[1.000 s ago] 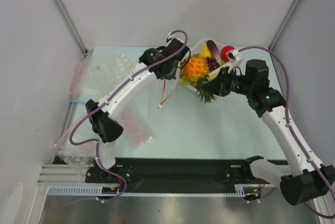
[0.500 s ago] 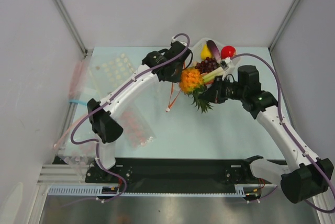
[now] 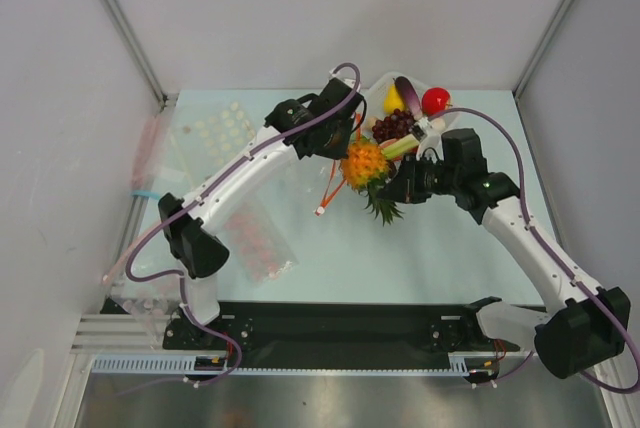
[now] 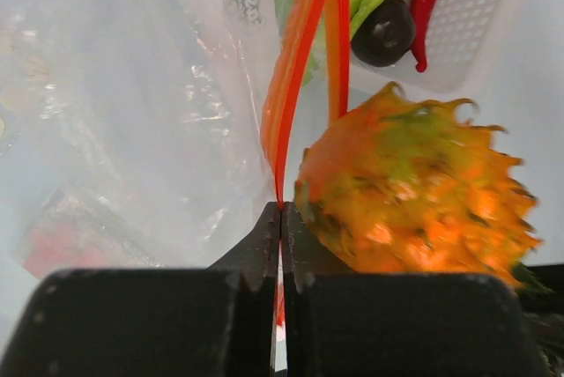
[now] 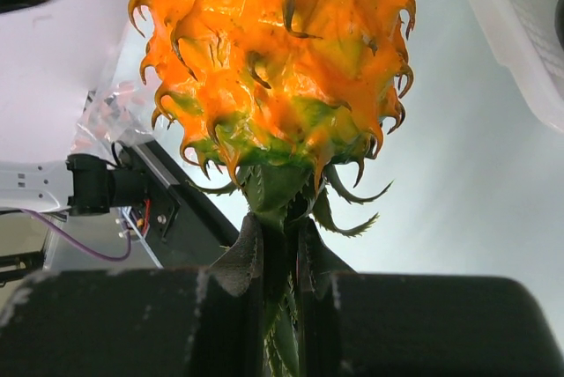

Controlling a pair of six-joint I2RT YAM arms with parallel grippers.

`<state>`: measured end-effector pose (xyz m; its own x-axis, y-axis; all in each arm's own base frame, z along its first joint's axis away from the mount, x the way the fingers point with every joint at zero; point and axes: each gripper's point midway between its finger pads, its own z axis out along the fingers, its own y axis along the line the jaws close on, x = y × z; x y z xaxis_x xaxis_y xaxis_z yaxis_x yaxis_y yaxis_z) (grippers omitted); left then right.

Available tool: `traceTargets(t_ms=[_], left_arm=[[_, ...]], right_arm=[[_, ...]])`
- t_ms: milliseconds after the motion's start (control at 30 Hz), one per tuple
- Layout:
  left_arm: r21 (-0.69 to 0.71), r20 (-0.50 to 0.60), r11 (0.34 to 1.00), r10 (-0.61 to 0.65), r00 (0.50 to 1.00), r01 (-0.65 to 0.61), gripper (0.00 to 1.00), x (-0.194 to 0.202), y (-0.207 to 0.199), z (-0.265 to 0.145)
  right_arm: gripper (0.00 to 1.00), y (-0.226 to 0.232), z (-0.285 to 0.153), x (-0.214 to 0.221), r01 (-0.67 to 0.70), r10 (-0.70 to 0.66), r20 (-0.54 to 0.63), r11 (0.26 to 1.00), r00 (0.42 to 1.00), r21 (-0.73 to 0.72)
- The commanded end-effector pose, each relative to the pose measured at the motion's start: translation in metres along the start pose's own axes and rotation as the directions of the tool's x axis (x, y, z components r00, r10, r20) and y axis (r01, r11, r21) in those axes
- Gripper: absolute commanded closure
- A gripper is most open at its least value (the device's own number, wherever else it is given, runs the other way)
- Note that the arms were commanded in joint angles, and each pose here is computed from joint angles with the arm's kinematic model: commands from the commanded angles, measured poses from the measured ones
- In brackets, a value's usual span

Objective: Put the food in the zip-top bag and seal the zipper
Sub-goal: Place the fake fruit in the zipper food storage bag.

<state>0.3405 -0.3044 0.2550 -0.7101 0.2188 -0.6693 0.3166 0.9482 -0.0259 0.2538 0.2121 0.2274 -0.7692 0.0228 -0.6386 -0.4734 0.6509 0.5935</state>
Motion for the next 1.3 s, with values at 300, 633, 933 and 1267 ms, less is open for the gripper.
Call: traceTargets(t_ms=[300, 633, 933, 1267], left_arm=[[0.212, 0.075, 0.977, 0.013, 0.997, -0.029, 1.0, -0.017, -0.029, -0.051], [0.396, 0.037, 0.911, 0.111, 0.993, -0.117, 1.0, 0.004, -0.077, -0.053], [0.398, -0.022, 0.908, 0.149, 0.989, -0.128, 1.0, 0.023, -0.072, -0.053], [0.373, -0.015, 0.917, 0.158, 0.987, -0.141, 1.0, 0.034, -0.059, -0.056]], right_arm=[[1.0, 0.0, 0.011, 0.012, 0.039, -0.038, -0.062, 0.999, 0.997, 0.009], [1.0, 0.008, 0.021, 0.008, 0.081, -0.081, -0.087, 0.997, 0.993, 0.0], [1.0, 0.02, 0.013, -0.013, 0.132, -0.133, -0.018, 0.991, 0.991, -0.024], [1.0, 0.02, 0.0, -0.031, 0.131, -0.13, 0.033, 0.99, 0.991, -0.044]])
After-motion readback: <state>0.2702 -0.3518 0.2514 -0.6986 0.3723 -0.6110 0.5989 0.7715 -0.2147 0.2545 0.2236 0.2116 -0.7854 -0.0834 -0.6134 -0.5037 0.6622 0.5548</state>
